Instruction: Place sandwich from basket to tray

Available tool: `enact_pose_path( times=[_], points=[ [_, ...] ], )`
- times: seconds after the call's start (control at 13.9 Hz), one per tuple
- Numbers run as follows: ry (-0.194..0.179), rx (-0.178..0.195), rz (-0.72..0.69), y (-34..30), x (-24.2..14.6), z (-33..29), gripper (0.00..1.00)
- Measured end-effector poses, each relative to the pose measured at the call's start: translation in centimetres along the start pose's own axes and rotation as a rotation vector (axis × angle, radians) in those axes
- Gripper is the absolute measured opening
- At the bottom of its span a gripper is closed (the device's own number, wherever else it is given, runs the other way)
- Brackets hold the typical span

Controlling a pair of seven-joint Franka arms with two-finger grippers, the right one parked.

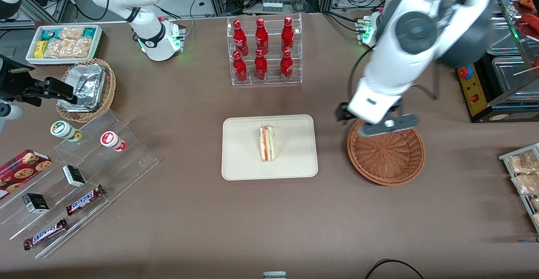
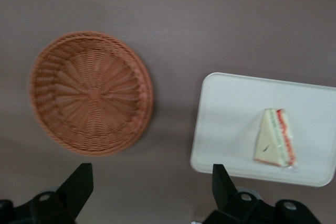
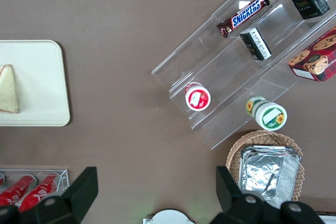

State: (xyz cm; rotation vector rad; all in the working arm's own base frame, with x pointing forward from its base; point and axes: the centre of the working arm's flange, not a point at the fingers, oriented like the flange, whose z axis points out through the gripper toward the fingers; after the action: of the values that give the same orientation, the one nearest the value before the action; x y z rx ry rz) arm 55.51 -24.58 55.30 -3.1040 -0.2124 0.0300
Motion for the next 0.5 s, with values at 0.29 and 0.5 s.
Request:
enact_pose_path(
  times=[0.29,0.5],
  points=[
    [-0.03,0.018,0.079,-9.4,0.7,-2.7,1.0],
    [-0.037,0.02,0.112,-13.0,0.2,-3.4,1.0]
  ],
)
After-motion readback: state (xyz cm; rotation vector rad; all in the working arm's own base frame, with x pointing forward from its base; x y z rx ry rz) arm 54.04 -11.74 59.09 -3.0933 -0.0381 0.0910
